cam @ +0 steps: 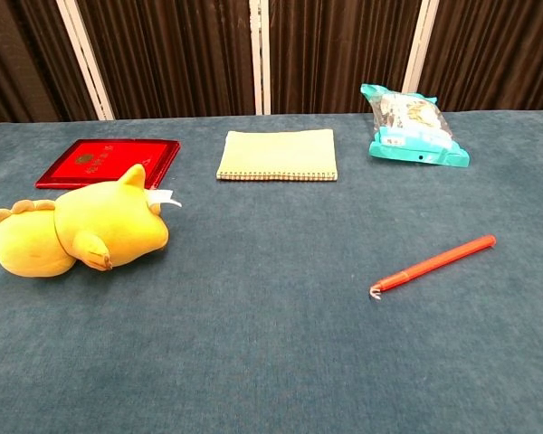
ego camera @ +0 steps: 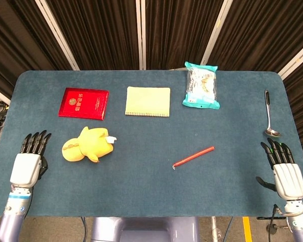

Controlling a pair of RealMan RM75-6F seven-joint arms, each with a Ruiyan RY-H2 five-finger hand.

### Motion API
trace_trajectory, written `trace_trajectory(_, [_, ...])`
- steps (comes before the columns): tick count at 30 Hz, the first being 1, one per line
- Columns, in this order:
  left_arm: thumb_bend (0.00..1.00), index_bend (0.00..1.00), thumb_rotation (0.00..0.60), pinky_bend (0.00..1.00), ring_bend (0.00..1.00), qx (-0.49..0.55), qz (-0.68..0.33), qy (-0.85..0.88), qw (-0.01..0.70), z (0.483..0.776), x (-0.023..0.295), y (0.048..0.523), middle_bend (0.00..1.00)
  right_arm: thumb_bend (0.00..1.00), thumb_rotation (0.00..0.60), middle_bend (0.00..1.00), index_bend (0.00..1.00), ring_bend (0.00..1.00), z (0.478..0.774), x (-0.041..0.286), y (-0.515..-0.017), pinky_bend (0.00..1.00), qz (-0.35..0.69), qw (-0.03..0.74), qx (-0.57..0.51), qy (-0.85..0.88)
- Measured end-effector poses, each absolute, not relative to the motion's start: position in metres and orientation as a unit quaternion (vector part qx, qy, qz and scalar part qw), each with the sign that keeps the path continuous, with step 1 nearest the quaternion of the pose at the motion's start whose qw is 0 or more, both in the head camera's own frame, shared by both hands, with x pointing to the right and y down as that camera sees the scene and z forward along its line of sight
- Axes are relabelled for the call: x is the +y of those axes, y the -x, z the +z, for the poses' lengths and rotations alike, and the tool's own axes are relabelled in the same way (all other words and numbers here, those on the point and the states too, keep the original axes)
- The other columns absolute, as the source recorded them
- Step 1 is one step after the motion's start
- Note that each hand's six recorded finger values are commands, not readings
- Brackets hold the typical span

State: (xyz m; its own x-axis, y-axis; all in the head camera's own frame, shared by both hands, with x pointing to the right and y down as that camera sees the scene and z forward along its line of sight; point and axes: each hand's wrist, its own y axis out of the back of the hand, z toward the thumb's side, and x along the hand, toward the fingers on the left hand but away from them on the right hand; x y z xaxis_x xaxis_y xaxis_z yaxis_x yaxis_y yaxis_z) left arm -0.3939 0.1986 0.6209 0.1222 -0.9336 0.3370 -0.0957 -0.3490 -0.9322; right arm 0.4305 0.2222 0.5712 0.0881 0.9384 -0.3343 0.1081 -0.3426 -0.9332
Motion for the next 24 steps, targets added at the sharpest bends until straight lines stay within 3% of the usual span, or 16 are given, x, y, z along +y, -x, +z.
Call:
trace_trajectory(11, [1.00, 0.00, 0.600, 0.00, 0.00, 0.382, -0.533, 0.652, 0.380, 0.664, 0.166, 0.350, 0.00, 0.08, 0.600, 0.00, 0.02, 0.00, 0.570, 0.222, -0.431, 0.00, 0.527, 0.386, -0.424, 0.628])
trace_trajectory(24, [1.00, 0.00, 0.600, 0.00, 0.00, 0.340, -0.548, 0.665, 0.376, 0.701, 0.175, 0.306, 0.00, 0.08, 0.600, 0.00, 0.02, 0.00, 0.568, 0.221, -0.433, 0.00, 0.524, 0.380, -0.429, 0.630])
